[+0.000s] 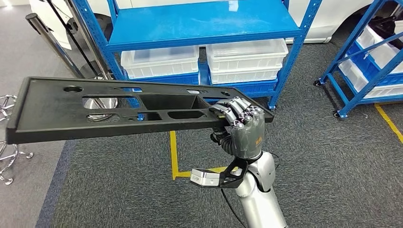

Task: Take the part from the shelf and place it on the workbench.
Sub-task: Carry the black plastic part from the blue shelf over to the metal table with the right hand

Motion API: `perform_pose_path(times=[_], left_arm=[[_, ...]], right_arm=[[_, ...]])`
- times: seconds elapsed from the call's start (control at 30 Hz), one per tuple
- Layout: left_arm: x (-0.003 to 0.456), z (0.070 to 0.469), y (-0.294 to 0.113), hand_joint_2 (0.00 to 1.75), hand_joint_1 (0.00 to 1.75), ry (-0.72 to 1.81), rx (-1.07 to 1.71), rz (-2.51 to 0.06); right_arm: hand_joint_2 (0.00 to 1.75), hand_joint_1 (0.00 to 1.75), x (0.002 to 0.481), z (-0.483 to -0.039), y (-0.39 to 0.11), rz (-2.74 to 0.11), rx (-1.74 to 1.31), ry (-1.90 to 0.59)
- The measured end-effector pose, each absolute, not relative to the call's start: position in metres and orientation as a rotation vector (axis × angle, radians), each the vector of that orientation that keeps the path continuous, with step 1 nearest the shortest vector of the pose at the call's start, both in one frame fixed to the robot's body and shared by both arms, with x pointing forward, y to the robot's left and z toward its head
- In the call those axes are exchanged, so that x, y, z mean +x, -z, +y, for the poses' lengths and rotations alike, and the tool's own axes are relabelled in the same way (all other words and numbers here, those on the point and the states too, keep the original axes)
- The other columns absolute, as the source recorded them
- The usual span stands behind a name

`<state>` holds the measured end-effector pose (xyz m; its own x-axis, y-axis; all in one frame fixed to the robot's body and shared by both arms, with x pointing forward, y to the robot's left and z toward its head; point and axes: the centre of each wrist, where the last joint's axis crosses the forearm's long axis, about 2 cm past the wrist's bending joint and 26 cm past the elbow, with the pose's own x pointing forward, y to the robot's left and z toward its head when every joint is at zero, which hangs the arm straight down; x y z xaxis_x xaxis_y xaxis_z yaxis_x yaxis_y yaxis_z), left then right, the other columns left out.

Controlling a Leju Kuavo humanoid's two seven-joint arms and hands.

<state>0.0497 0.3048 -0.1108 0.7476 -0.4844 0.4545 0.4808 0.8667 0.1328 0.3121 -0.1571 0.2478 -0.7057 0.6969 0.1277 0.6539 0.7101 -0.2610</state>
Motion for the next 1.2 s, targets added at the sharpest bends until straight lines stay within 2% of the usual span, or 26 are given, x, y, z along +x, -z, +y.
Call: perform_pose_path(times=[1.2], left_arm=[[0.0530,0.3026,0.1104,1.75,0.00,0.564,-0.005,-0.474]], right_arm=[[1.75,1.75,0.3159,-0.1565,-0.2389,-2.664,-1.096,-0.352]])
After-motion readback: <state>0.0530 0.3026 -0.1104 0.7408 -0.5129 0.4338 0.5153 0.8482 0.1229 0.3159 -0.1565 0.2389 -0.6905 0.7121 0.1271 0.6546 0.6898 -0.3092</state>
